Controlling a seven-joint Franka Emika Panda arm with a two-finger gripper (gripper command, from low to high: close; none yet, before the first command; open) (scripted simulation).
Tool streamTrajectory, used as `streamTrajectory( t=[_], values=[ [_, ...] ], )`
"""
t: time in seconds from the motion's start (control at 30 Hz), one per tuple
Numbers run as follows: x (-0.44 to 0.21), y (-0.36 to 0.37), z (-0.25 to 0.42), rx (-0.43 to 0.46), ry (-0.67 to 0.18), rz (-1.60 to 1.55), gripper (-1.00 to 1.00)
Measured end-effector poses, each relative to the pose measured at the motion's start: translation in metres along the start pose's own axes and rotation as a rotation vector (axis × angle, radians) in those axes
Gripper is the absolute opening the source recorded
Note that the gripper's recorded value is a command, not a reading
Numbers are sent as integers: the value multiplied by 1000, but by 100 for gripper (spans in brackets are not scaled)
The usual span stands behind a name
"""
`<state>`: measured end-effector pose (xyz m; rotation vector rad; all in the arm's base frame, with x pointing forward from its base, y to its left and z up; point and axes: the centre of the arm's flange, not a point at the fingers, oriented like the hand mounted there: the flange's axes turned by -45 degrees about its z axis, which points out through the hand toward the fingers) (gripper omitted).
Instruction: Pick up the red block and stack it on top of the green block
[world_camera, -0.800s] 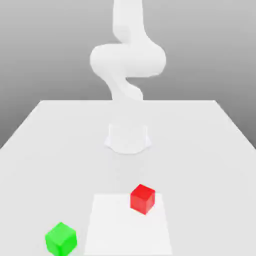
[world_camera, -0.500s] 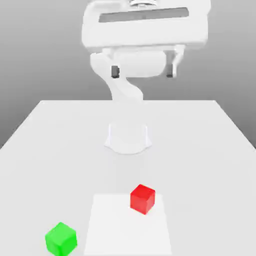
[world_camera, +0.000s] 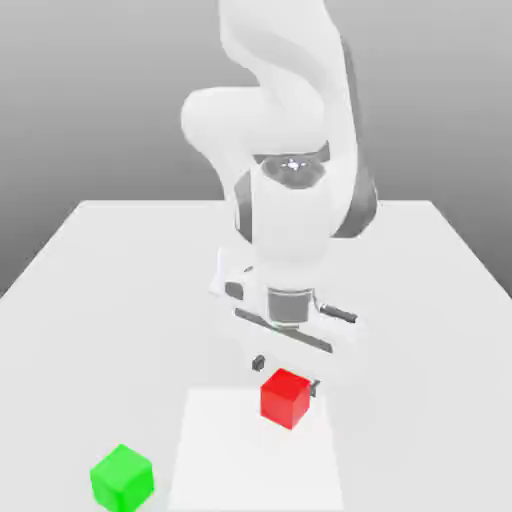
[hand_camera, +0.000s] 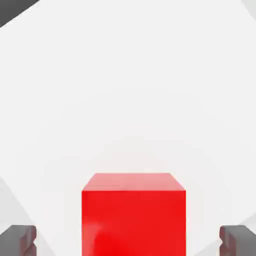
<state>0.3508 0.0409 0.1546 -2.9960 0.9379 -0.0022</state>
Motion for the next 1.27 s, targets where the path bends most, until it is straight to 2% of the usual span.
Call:
streamTrajectory(
  t=[0.03,0.27,0.53,0.77,0.93,1.07,1.1,1.27],
  values=[
    [-1,1,7,-1,-1,-1,-100],
    [-1,1,8,0,1,-1,-100],
    [6,2,-52,1,0,2,-100],
    [116,34,-76,24,-11,39,-100],
    [195,81,-90,7,-3,41,-100],
    [211,92,-50,-1,0,39,-100],
    [211,93,-36,-1,-1,39,100],
    [211,93,-36,-1,-1,39,100]
  ],
)
